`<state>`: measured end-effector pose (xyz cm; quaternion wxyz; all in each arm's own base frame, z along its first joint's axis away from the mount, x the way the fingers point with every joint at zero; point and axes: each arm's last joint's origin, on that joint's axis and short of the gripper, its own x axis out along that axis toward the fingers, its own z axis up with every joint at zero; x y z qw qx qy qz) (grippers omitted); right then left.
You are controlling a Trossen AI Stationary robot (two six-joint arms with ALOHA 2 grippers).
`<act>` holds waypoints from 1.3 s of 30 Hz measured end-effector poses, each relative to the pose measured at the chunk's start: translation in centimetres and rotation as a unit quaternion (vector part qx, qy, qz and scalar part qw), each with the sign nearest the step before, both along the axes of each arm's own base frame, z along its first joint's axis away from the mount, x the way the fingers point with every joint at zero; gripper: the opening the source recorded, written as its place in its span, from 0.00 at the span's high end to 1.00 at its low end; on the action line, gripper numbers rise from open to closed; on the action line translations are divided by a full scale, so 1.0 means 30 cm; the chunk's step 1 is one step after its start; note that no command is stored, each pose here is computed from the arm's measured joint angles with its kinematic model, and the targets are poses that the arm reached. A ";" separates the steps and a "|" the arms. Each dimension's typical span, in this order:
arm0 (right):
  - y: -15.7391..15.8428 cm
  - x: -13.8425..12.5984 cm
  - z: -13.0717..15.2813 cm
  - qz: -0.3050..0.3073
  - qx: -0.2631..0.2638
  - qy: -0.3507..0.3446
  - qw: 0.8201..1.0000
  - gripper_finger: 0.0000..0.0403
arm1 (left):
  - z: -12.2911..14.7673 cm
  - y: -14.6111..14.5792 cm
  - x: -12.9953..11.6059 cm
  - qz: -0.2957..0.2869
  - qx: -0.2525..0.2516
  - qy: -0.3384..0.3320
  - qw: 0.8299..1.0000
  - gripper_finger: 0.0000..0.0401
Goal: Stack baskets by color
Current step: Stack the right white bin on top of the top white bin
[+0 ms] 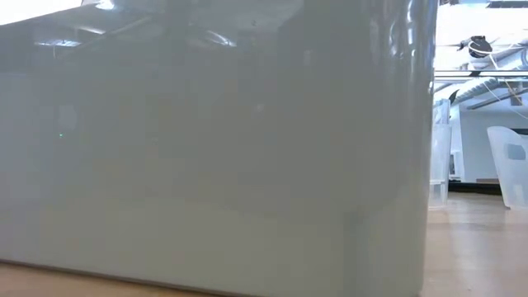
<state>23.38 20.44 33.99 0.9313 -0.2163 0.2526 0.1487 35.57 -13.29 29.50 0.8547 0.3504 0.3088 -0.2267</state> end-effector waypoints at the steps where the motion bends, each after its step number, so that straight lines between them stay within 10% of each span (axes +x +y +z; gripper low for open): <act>1: -0.001 0.001 0.001 -0.010 0.005 -0.002 1.000 0.40 | -0.001 0.001 -0.001 0.009 -0.001 0.001 1.000 0.99; 39: -0.054 0.048 0.035 -0.190 0.034 -0.094 0.977 0.16 | -0.029 0.028 -0.030 0.184 -0.033 0.058 0.981 0.99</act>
